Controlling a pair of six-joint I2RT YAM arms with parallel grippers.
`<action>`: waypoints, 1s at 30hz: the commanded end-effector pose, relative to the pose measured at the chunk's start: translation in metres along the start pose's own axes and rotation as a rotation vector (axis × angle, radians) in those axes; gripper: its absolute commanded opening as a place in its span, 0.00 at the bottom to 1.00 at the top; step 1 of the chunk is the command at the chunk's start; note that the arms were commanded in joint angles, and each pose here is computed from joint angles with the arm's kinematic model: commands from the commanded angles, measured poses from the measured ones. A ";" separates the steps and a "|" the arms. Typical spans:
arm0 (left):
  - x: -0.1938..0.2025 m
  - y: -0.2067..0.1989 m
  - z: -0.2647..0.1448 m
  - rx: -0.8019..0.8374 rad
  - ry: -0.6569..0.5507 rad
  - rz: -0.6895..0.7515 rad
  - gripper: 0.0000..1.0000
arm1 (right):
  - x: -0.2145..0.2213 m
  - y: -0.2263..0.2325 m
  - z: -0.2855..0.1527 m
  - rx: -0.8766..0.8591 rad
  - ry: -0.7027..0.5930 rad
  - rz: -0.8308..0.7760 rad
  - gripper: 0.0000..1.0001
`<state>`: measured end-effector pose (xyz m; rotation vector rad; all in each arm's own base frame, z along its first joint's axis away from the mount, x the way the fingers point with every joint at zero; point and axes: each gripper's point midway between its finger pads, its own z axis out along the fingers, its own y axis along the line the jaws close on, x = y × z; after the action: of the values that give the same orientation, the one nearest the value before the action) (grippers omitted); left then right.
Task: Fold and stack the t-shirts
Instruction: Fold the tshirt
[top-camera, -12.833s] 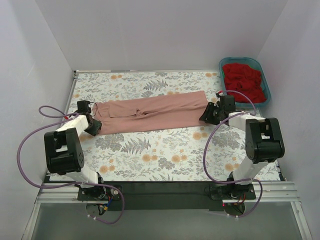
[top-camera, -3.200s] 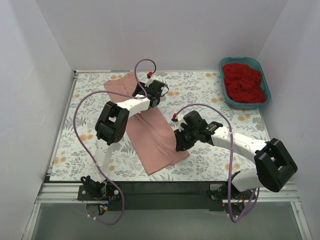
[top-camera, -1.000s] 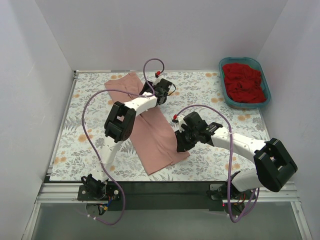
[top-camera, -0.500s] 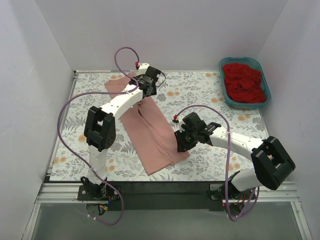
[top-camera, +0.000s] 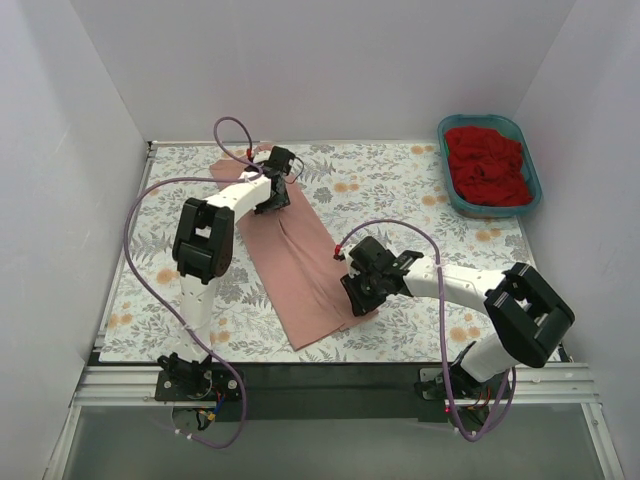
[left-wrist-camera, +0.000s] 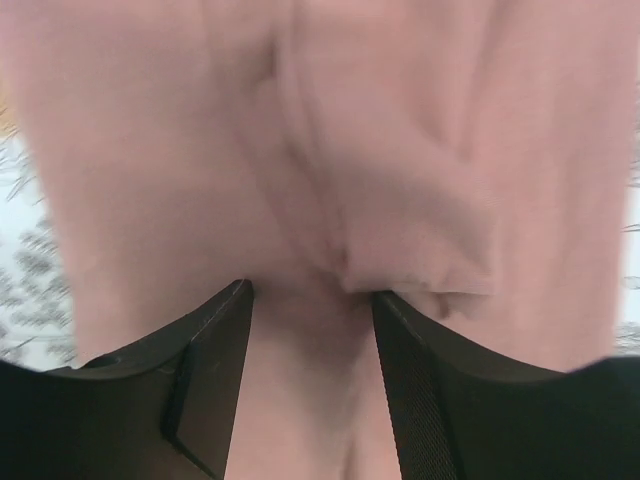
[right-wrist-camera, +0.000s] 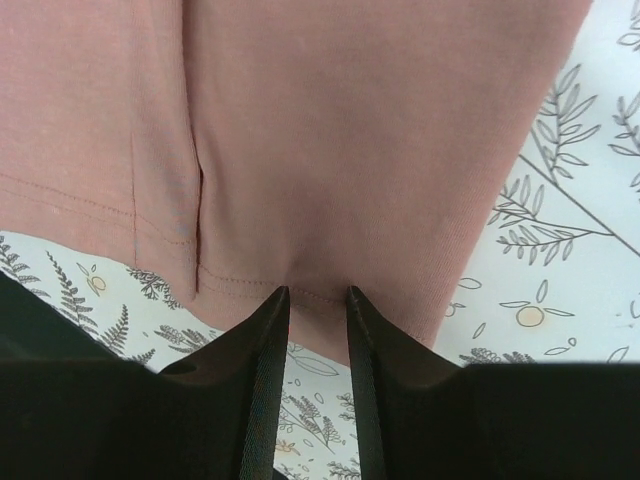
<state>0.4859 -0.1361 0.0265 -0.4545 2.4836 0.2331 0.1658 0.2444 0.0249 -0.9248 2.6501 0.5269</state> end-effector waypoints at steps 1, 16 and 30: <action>-0.004 -0.028 0.006 0.079 0.002 0.041 0.50 | 0.012 0.012 -0.001 -0.003 0.076 -0.002 0.36; -0.031 -0.080 -0.011 0.260 -0.026 0.015 0.79 | -0.015 0.041 -0.022 -0.042 0.054 -0.031 0.45; 0.064 0.045 -0.170 0.190 0.056 -0.149 0.83 | -0.014 -0.002 -0.041 0.051 -0.012 0.175 0.57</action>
<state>0.3948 -0.1549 0.1510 -0.5101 2.3701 -0.0813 0.1768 0.2345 0.0707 -0.7136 2.7022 0.4704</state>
